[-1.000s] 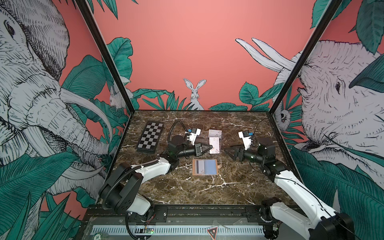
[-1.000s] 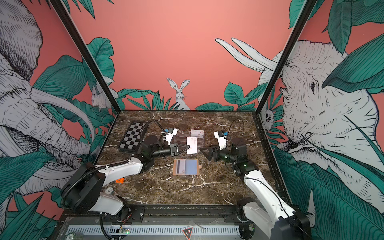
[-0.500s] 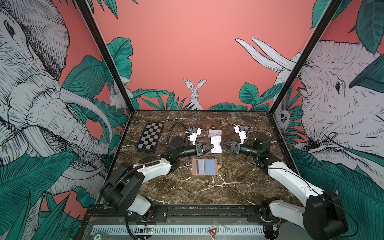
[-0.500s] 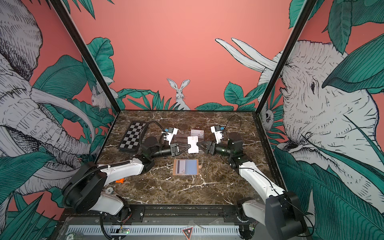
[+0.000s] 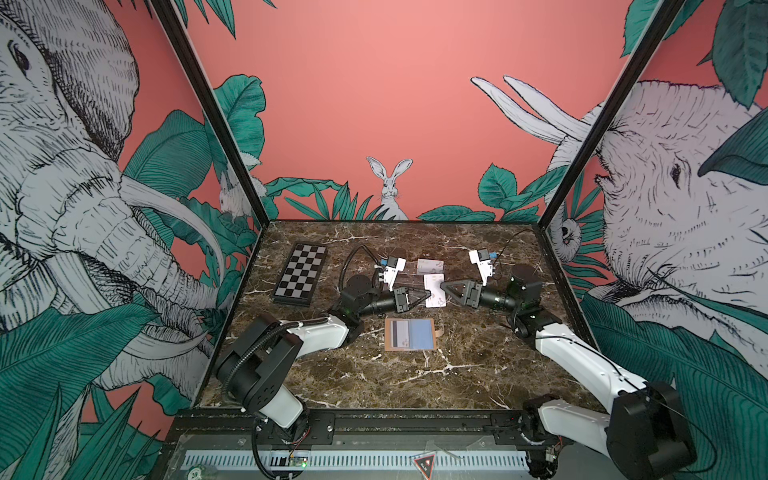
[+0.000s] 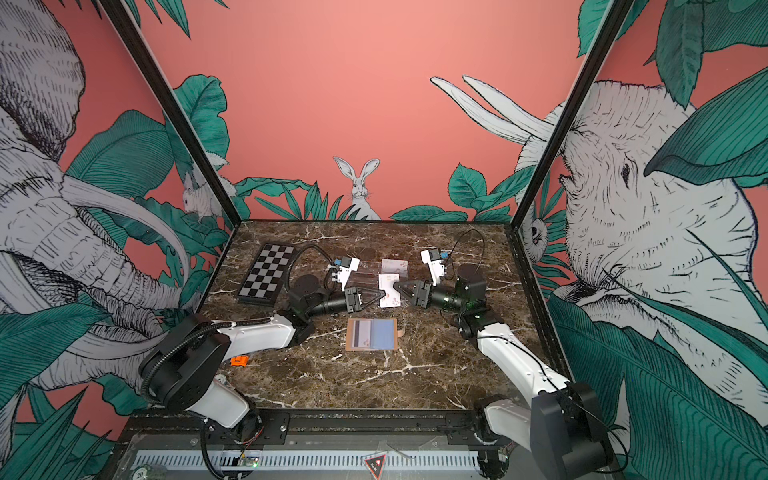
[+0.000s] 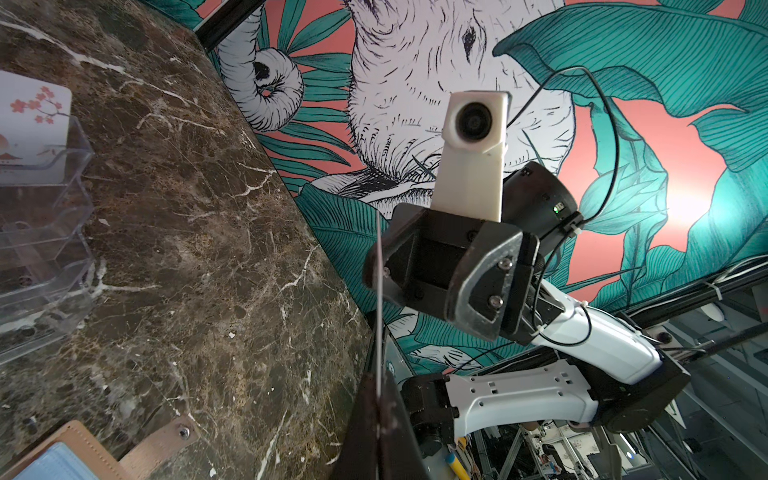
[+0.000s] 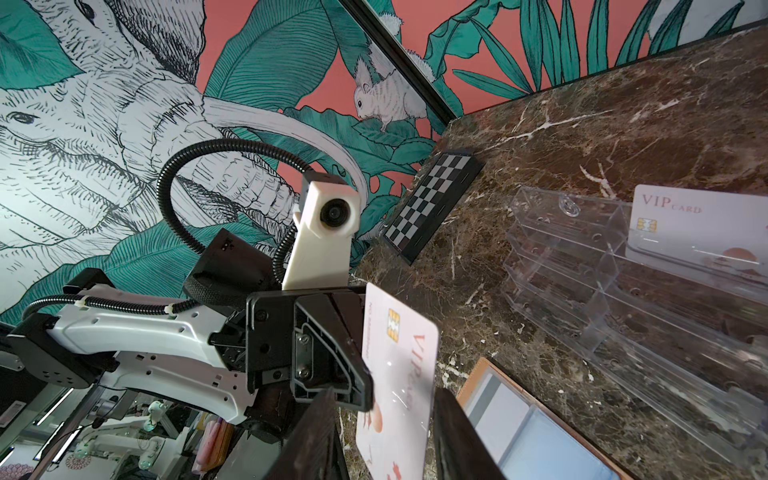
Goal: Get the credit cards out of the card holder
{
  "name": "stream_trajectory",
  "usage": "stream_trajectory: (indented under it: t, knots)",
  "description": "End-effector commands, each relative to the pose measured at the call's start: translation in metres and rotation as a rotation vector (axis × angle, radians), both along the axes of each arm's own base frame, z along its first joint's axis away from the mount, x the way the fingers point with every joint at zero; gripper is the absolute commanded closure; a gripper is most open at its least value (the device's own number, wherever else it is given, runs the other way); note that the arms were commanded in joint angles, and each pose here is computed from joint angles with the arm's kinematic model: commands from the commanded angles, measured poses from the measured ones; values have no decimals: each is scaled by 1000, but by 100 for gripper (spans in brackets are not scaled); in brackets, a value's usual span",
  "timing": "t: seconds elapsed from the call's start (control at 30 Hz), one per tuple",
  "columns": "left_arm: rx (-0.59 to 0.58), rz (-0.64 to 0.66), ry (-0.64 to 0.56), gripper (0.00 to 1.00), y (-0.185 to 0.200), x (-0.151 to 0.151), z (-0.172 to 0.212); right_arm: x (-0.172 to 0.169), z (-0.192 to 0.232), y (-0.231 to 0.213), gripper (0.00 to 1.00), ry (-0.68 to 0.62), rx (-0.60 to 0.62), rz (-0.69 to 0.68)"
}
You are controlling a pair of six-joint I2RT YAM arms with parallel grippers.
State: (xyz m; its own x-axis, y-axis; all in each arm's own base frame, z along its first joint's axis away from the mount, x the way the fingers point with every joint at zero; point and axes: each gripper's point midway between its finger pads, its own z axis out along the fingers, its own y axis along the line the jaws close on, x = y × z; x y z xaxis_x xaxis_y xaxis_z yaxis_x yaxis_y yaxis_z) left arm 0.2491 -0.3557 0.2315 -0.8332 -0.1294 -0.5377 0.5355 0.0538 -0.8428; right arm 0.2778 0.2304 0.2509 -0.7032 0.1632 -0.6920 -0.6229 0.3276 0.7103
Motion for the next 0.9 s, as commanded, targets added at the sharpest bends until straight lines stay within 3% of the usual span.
stream_trajectory:
  t: [0.0,0.37,0.7,0.77,0.8,0.87]
  knots:
    - [-59,-18,-38,100,-2,-4,17,-3,4,3,63,-29,16,22]
    - [-79,-22,-40,100,-3,-3,21,-2,-4,3,72,-8,29,14]
    - [-88,-26,-34,100,-4,-2,21,-10,3,5,100,-17,61,46]
    - [-91,-27,-32,100,-4,-2,20,-11,2,5,100,-17,57,53]
    - [-91,-28,-33,97,-4,-3,20,-13,1,5,100,-16,51,60]
    - [-90,-12,-34,64,-2,-2,19,-16,0,4,100,-23,38,60]
